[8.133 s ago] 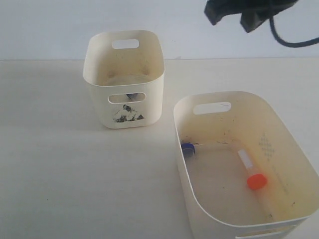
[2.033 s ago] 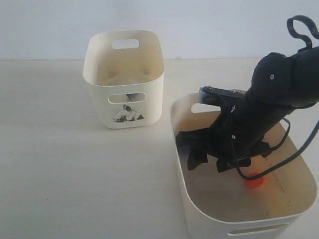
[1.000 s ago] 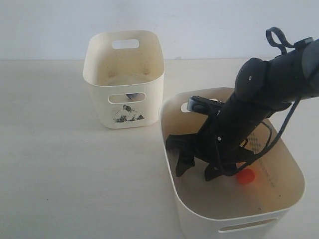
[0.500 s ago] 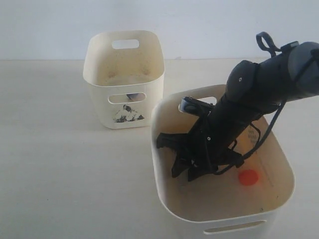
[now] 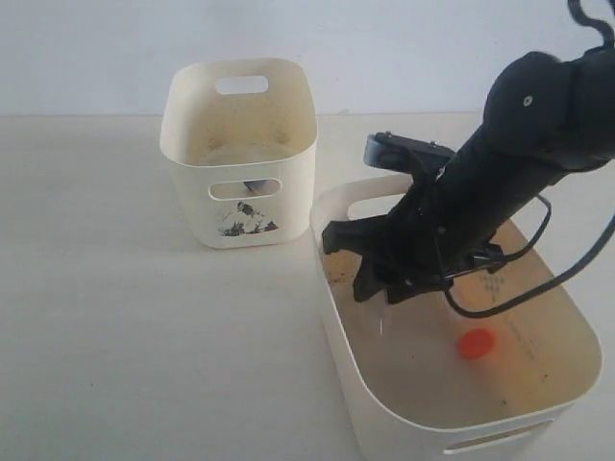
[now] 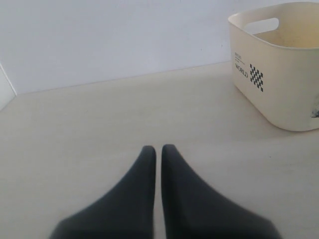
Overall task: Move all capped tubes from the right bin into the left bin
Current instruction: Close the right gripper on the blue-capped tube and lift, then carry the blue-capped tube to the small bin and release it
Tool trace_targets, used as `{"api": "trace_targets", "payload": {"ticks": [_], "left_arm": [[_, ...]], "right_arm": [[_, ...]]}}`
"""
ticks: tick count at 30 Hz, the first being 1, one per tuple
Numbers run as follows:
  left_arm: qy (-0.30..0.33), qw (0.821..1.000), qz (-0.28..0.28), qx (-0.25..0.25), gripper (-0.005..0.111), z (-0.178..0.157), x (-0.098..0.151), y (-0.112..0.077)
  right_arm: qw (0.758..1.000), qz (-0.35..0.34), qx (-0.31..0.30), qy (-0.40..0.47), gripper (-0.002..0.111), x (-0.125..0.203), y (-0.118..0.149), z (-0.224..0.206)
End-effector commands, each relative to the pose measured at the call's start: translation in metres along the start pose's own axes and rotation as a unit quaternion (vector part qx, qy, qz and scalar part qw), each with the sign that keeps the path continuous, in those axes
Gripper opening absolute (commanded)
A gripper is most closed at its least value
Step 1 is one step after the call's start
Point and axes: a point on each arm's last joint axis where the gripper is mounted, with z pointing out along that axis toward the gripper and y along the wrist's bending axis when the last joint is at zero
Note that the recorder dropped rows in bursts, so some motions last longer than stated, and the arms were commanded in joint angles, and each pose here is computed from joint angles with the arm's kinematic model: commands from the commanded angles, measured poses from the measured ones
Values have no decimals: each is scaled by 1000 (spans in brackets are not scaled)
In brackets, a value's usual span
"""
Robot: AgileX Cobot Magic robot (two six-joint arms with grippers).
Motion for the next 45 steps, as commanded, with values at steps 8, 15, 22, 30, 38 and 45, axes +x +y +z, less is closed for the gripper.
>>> {"api": "trace_targets", "payload": {"ticks": [8,15,22,30,38,45], "left_arm": [[-7,1000,-7,-1,4,-1,-2,0],[-7,1000,-7,-1,4,-1,-2,0],[-7,1000,-7,-1,4,-1,-2,0],[-7,1000,-7,-1,4,-1,-2,0],[-7,1000,-7,-1,4,-1,-2,0],[-7,1000,-7,-1,4,-1,-2,0]], "right_arm": [[992,-45,-44,-114,0,-3,25,-79],[957,-110,-67,-261,0,-28,44,-121],[924,-74,-90,-364,0,-59,50,-109],[907,-162,-87,-378,0,-97,93,-78],[913,-182,-88,-356,17,-123,102,-46],[915,-184,-91,-346,24,-124,103,-43]]}}
